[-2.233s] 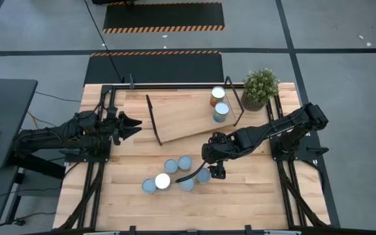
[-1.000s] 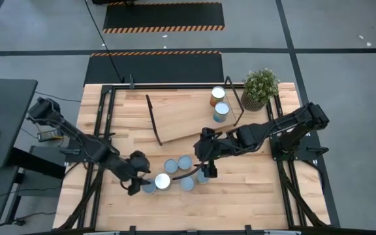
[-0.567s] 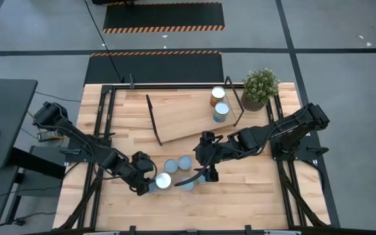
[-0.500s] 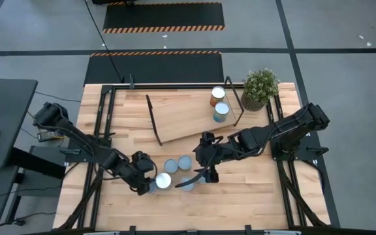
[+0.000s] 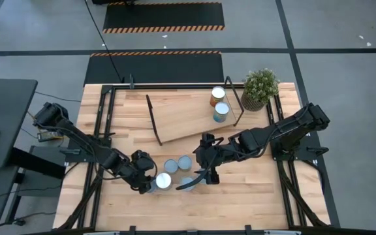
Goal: Pick and place cans onto a shelf
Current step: Put the canned diced tomatoes on the shelf
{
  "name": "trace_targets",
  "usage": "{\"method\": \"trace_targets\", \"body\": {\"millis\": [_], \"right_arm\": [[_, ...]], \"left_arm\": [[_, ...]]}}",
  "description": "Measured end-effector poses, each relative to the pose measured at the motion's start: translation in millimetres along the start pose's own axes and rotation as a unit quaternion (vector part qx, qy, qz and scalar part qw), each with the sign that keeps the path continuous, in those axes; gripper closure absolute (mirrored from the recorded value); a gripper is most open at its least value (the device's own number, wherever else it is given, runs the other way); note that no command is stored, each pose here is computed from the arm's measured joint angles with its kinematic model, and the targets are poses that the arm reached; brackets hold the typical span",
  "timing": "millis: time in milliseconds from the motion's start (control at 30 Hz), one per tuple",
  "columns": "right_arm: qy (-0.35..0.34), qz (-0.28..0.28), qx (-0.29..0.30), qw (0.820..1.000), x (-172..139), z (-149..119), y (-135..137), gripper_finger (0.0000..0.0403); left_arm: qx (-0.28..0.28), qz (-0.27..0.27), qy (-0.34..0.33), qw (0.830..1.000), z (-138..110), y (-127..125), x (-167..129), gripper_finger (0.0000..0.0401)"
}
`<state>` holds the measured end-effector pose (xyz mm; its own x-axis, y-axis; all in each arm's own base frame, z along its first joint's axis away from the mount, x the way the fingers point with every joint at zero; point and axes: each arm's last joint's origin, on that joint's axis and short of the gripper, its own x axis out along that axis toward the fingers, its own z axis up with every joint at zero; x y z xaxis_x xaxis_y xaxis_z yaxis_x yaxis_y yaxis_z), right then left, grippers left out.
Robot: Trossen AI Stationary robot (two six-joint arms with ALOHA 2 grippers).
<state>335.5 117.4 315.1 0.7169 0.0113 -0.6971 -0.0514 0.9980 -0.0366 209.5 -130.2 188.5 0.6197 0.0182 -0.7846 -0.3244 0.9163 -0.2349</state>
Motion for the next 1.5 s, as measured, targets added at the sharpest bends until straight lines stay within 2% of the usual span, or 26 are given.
{"method": "trace_targets", "body": {"millis": [300,400,733,967,1167,1500], "right_arm": [[0.0,0.0,0.0,1.0,0.0,-0.1,0.1,0.0037],[0.0,0.001,-0.001,1.0,-0.2,-0.1,1.0,0.0037],[-0.003,0.015,0.004,1.0,-3.2,-2.0,13.3,0.0037],[-0.004,0.038,-0.012,0.999,-9.8,-7.3,35.7,0.0037],[-0.007,0.048,-0.032,0.998,-15.3,-13.4,56.1,0.0037],[0.025,0.072,-0.041,0.996,10.2,-36.2,102.8,0.0037]], "left_arm": [[-0.011,-0.02,-0.025,0.999,4.1,-5.3,1.1,0.0155],[-0.011,-0.02,-0.034,0.999,3.6,-8.6,8.5,0.0155],[-0.038,-0.068,-0.083,0.994,4.9,-29.0,39.3,0.0155],[-0.028,-0.042,-0.102,0.993,15.3,-49.3,59.3,0.0155],[0.028,-0.048,-0.123,0.991,38.3,-79.6,68.8,0.0155],[0.063,0.006,-0.094,0.994,64.4,-95.6,54.7,0.0155]]}}
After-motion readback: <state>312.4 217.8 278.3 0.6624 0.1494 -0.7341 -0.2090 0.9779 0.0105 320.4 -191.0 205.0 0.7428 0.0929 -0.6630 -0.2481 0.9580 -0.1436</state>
